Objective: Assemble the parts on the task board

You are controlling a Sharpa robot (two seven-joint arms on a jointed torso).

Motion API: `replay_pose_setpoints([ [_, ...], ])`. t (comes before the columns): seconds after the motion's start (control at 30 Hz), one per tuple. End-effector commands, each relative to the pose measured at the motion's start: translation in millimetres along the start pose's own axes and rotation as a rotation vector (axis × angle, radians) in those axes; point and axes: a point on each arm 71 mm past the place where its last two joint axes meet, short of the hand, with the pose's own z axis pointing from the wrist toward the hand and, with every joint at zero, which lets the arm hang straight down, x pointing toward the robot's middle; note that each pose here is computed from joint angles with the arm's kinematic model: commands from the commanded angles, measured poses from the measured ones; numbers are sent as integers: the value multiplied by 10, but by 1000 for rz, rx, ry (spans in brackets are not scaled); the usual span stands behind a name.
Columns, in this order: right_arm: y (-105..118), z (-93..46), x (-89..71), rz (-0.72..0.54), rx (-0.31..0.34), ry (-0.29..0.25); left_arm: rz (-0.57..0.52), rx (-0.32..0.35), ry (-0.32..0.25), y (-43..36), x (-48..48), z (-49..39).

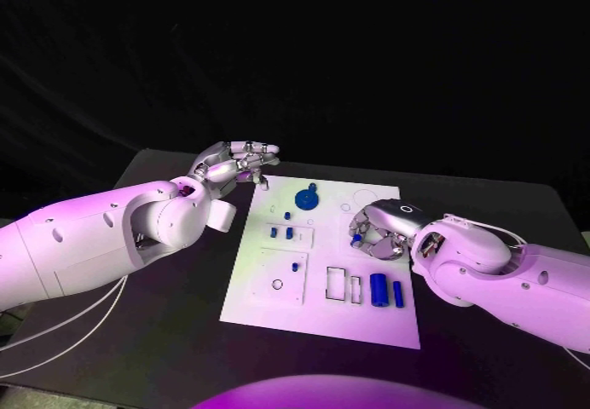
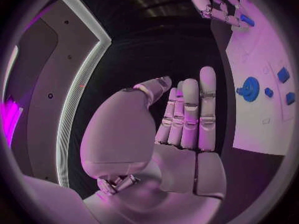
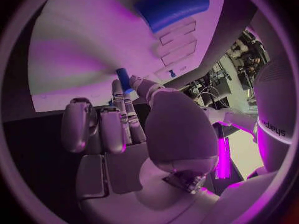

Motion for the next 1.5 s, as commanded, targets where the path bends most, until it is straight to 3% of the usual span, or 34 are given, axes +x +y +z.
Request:
replay_pose_setpoints([
  [0.03, 9, 0, 34, -11, -3, 13, -5, 3, 20, -5, 26, 2],
  [0.37, -19, 5, 21, -62, 25, -17, -5, -2, 20, -2, 25, 2],
  [0.6, 32, -22, -12, -57, 9, -55, -5, -3, 21, 1, 24, 4],
  [0.93, 177, -155, -245, 9, -39, -152, -6, -8, 23, 8, 31, 11],
  [1.2, 498, -181, -353, 98, -123, -185, -6, -10, 23, 14, 36, 17],
  [1.5, 978, -77, -209, 170, -256, -167, -10, -10, 30, 21, 64, 32],
])
